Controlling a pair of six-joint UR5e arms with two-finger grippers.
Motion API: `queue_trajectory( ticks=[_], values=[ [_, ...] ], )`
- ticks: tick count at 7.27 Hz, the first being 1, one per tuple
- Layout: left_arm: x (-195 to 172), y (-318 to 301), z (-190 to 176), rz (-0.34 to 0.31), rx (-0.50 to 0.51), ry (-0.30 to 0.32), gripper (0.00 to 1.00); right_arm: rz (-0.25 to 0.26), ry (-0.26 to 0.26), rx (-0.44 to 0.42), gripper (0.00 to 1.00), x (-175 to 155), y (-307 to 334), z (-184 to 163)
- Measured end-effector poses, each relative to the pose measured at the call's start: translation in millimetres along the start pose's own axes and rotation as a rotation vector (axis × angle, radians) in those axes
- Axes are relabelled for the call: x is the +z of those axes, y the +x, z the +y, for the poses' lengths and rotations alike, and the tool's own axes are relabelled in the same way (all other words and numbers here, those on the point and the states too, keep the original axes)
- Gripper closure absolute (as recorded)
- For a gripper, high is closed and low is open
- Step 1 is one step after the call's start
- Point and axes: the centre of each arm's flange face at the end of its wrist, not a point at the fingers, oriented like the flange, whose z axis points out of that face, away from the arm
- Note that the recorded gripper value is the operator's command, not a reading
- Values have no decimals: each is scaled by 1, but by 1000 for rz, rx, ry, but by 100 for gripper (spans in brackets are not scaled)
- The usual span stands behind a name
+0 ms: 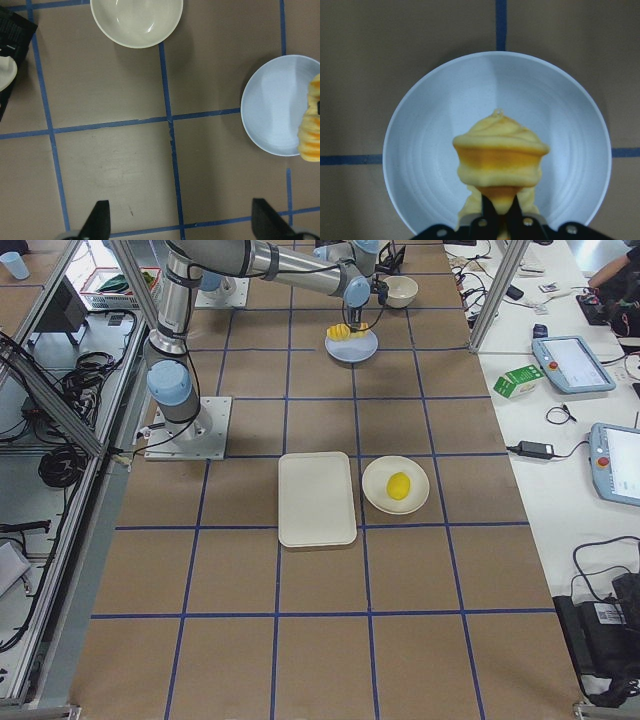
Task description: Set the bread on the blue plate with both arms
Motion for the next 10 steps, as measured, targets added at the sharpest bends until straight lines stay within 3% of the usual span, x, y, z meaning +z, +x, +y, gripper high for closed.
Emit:
queue_trajectory(
  ticks=[1, 2, 4, 8, 10],
  values=[
    [-3, 5, 6, -15, 12, 3, 0, 5, -11, -3, 76, 9, -2, 4],
    [-5, 8, 11, -32, 17, 4, 0, 9, -20, -2, 36, 15, -2, 7],
    [-3, 9, 11, -44, 14, 16, 0, 10, -22, 1, 0, 15, -2, 9],
    [2, 11, 14, -37, 6, 19, 0, 18, -15, -11, 0, 9, 0, 8],
    [3, 11, 16, -37, -4, 19, 0, 13, 21, -102, 0, -21, 16, 1]
  ],
)
